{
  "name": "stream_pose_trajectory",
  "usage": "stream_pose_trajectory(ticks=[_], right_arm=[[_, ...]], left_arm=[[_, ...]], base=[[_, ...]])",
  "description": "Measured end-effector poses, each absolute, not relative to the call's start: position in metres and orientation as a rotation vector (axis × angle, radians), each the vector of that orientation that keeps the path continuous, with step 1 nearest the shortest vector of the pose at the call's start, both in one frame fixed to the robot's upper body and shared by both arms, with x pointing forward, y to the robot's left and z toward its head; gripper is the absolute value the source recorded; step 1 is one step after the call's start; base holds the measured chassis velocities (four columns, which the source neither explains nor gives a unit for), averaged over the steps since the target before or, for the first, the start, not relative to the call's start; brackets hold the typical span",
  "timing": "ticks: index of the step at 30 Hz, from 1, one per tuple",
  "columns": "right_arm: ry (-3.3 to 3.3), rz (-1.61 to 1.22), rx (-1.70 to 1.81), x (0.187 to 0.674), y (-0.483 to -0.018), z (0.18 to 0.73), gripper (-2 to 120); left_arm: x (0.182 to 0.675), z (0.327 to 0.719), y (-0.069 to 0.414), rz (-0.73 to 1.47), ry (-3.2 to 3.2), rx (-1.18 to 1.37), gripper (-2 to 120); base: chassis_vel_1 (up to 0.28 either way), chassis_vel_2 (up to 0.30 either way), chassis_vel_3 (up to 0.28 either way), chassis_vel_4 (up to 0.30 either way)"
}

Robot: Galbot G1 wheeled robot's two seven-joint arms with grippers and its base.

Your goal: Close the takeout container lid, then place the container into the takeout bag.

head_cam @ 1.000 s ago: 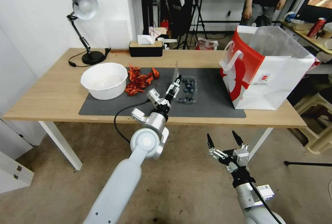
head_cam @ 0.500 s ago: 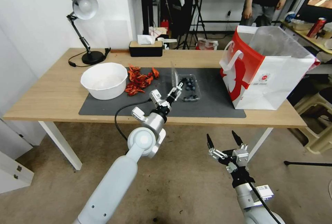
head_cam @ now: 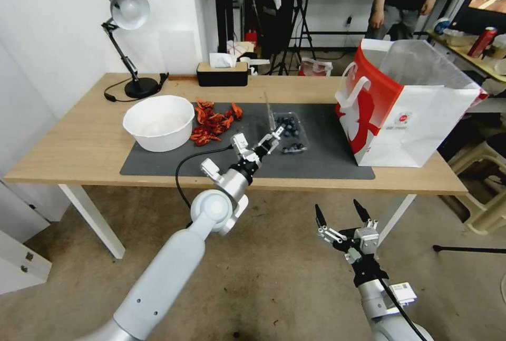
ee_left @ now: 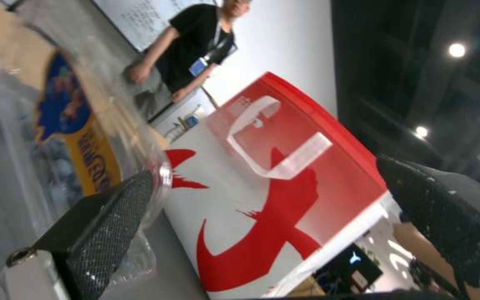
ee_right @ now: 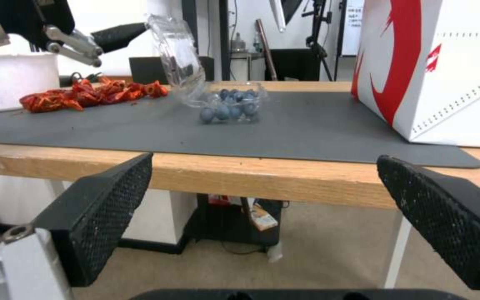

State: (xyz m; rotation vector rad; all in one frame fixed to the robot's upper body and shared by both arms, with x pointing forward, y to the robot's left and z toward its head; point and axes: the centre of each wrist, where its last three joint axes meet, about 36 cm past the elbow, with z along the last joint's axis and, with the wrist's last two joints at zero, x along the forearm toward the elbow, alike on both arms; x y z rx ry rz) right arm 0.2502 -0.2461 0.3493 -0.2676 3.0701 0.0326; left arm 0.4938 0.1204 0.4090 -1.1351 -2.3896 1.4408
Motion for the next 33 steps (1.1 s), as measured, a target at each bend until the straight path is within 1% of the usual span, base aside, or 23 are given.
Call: stream_pose_trajectory(ticks=[8, 19, 33], right_arm=[[3.069, 0.032, -0.266, 0.250, -0.246, 0.349, 100], [3.068, 0.026, -0.264, 0.251, -0.248, 0.349, 100], [3.066, 0.019, -0.259, 0.251, -0.251, 0.350, 100]], left_arm=[[0.506, 0.405, 0.125, 1.361, -2.398, -1.217, 100], [0.518, 0.409, 0.122, 1.331, -2.404, -1.264, 100], [0.543, 0.421, 0.093, 1.259, -2.398, -1.337, 100]], base=[[0.000, 0.000, 0.000, 0.000], [0.000, 0.000, 0.000, 0.000], [0.000, 0.000, 0.000, 0.000]])
